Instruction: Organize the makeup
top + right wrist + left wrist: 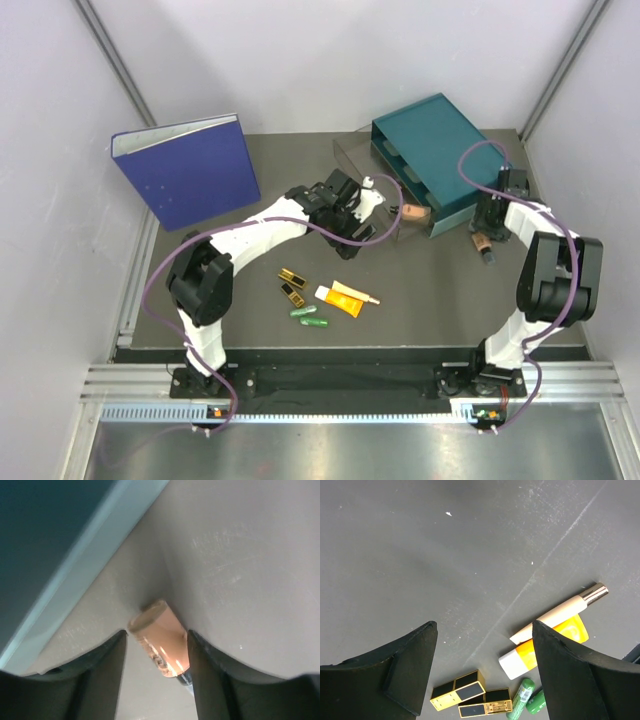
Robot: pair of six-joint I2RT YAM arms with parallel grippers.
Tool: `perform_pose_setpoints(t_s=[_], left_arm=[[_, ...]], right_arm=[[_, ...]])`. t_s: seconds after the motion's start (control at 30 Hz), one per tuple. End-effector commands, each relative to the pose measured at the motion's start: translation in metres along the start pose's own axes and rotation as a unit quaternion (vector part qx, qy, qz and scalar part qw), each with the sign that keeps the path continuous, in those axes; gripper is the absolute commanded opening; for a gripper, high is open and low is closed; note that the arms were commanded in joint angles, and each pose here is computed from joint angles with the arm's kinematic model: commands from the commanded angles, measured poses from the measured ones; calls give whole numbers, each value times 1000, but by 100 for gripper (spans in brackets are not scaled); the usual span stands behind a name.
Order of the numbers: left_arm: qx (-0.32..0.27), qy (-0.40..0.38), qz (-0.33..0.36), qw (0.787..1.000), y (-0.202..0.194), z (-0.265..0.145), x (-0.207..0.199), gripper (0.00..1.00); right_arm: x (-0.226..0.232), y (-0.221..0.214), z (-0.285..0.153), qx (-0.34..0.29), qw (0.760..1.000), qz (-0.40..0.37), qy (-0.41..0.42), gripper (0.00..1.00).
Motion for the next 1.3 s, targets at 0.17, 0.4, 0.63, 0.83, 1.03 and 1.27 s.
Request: perform_pose_setpoints(t_s=[0.17, 0.4, 0.63, 0.83, 1.03, 1.27], left_arm=[[-15, -3, 5, 1000, 13, -1, 0, 81], [-12, -5, 7, 1000, 10, 0, -1, 82], [-10, 0, 14, 1000, 6, -2, 1, 82], [-9, 3, 8, 1000, 4, -1, 2, 82], [-5, 2, 5, 1000, 1, -1, 1, 82], [-1, 4, 3, 1000, -1, -3, 2, 82]], right_arm=[[5, -18, -39, -31, 999, 7, 28, 59], [0, -29, -43, -41, 999, 11, 16, 60], [9, -53, -21, 14, 999, 30, 30, 53], [24, -71, -13, 42, 997, 12, 65, 42], [24, -83, -3, 67, 996, 10, 56, 36], [20, -88, -3, 74, 996, 14, 38, 0]])
Point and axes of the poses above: each gripper's point midway between its finger pads, its own z axis out along the fingers, its own x axis along the line the jaws close on, y = z × x, the point moved 1 cm from there along -z, back along the fingers, and after that the axes turned 10 degrees about -z, right-handed, at the moved point
